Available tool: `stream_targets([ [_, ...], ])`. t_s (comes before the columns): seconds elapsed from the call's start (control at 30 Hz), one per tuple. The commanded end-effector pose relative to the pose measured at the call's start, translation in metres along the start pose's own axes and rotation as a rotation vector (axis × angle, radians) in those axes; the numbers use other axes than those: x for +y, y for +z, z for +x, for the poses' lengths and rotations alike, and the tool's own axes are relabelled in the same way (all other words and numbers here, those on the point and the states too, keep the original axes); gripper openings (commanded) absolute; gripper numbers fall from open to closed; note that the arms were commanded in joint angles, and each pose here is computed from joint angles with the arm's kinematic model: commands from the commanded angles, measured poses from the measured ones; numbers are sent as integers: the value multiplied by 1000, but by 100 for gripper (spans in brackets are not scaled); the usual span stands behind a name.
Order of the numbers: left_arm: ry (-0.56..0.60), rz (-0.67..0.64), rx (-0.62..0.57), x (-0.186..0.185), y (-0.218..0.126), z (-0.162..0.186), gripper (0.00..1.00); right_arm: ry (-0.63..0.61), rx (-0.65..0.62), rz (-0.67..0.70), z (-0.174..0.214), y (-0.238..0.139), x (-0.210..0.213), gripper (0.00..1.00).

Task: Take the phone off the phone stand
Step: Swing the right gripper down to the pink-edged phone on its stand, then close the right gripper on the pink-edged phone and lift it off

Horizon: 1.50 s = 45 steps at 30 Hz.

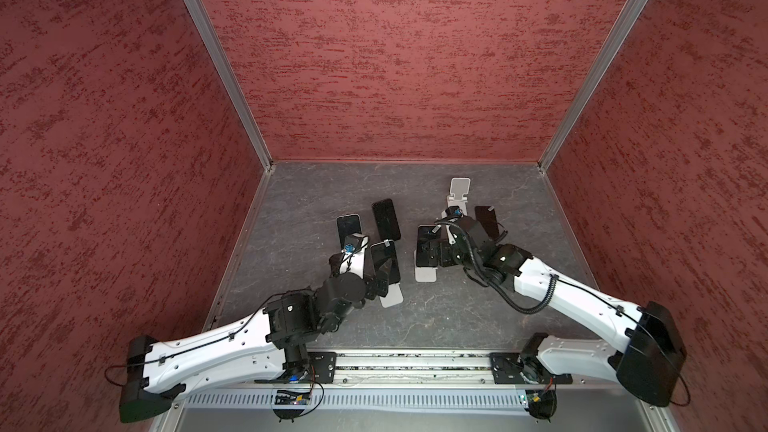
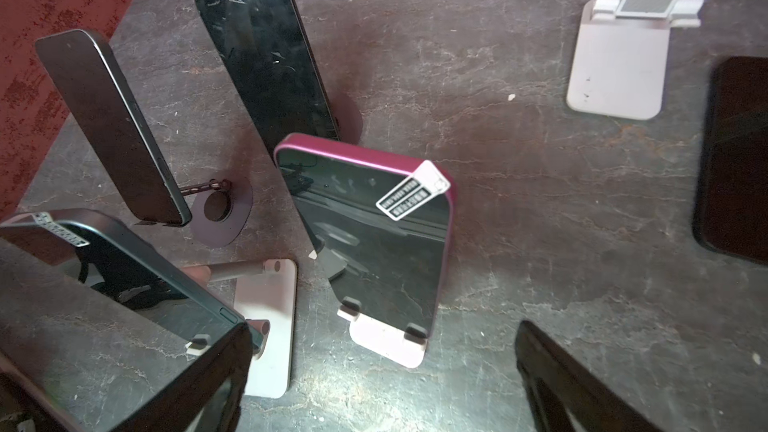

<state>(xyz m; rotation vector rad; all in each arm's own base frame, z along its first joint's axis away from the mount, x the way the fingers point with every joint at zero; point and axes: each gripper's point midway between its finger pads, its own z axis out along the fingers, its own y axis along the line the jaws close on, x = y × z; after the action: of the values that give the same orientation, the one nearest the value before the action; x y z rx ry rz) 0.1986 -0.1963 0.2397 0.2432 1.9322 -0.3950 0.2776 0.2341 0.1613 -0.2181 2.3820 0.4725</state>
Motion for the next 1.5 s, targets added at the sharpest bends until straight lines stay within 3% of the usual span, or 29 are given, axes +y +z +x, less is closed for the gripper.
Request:
stream_targets([
  [0.0, -3, -9, -9, 2, -1, -4, 100, 24, -31, 70, -3, 7, -6, 99],
  [0.23, 31, -14, -21, 1, 1, -10, 99, 11, -42, 90, -2, 19, 4, 99],
  [0.53, -6, -2, -24, 4, -1, -5, 100, 2, -63, 108, 1, 25, 12, 99],
  [1.07, -17, 31, -3, -1, 0, -3, 100, 43, -83, 213, 7, 47, 2, 99],
  [1.47, -26, 45, -3, 4, 3, -9, 100, 91, -117, 226, 3, 51, 4, 90],
])
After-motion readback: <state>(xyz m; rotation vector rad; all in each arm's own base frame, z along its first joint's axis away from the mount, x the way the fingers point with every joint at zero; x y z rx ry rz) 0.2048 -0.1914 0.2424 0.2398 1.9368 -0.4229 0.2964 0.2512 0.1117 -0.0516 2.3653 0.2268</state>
